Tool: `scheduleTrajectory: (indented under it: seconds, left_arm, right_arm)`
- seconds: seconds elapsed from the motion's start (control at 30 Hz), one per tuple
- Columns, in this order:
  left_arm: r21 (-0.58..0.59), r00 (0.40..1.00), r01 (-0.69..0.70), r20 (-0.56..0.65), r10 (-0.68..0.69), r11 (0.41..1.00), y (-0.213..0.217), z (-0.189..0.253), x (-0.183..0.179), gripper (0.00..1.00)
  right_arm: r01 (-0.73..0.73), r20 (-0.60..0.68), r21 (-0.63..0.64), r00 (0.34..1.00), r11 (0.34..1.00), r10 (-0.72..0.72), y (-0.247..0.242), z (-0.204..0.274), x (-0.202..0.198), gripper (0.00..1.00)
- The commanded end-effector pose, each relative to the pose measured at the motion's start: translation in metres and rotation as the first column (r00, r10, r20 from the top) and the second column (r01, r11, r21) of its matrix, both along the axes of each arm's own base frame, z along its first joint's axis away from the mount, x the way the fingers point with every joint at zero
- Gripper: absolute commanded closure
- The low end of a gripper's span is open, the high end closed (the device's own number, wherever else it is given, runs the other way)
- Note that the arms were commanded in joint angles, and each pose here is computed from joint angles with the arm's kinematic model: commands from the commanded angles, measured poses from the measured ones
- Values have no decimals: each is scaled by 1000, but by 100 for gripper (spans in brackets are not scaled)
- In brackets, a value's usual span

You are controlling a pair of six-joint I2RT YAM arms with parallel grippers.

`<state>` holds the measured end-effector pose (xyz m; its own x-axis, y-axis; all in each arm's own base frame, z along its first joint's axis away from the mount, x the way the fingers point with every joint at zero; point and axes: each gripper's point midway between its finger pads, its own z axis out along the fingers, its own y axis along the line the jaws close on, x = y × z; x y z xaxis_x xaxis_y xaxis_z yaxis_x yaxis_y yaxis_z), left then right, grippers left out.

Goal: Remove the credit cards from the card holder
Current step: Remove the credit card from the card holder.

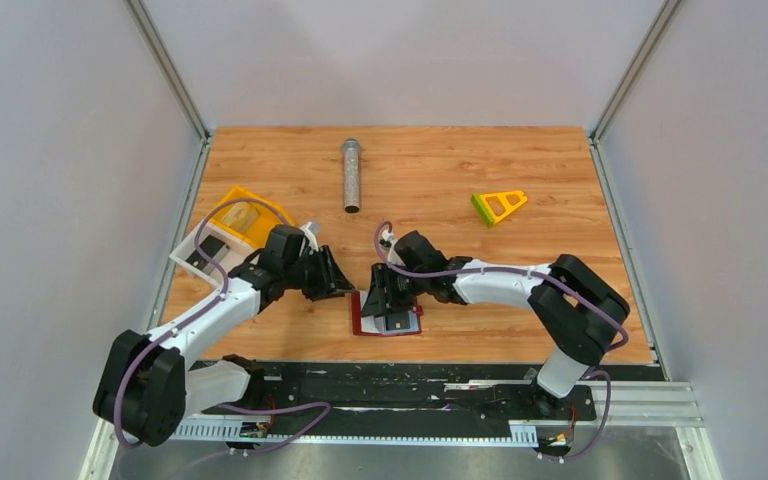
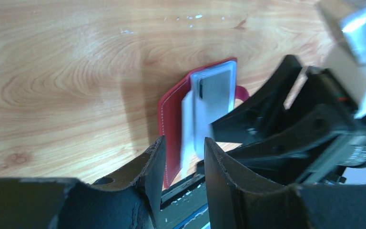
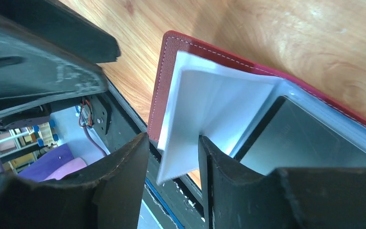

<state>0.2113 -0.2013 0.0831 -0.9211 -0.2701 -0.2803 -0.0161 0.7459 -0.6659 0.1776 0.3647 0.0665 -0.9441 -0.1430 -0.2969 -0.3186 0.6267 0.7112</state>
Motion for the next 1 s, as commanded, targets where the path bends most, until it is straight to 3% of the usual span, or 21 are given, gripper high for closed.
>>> scheduleTrajectory:
  seconds: [0.0,0.23,0.47,0.97]
  left_arm:
    - [-48,1000,3,28,-2,999,-7,25,8,57]
    - [-154,996,70,57,-62,986,-26,36,12,61]
    - [-238,994,106,30,-102,965,-39,16,8,69]
    - [-174,988,142,-43,-151,975,-51,-34,-5,72]
  right_arm:
    - [-55,30,73,998,996,53,28,9,0,56]
    - [-61,32,42,998,997,60,32,-5,-8,54]
    - [-32,60,5,998,999,31,23,-4,-5,59]
    - [114,180,-100,979,988,-95,-31,47,11,68]
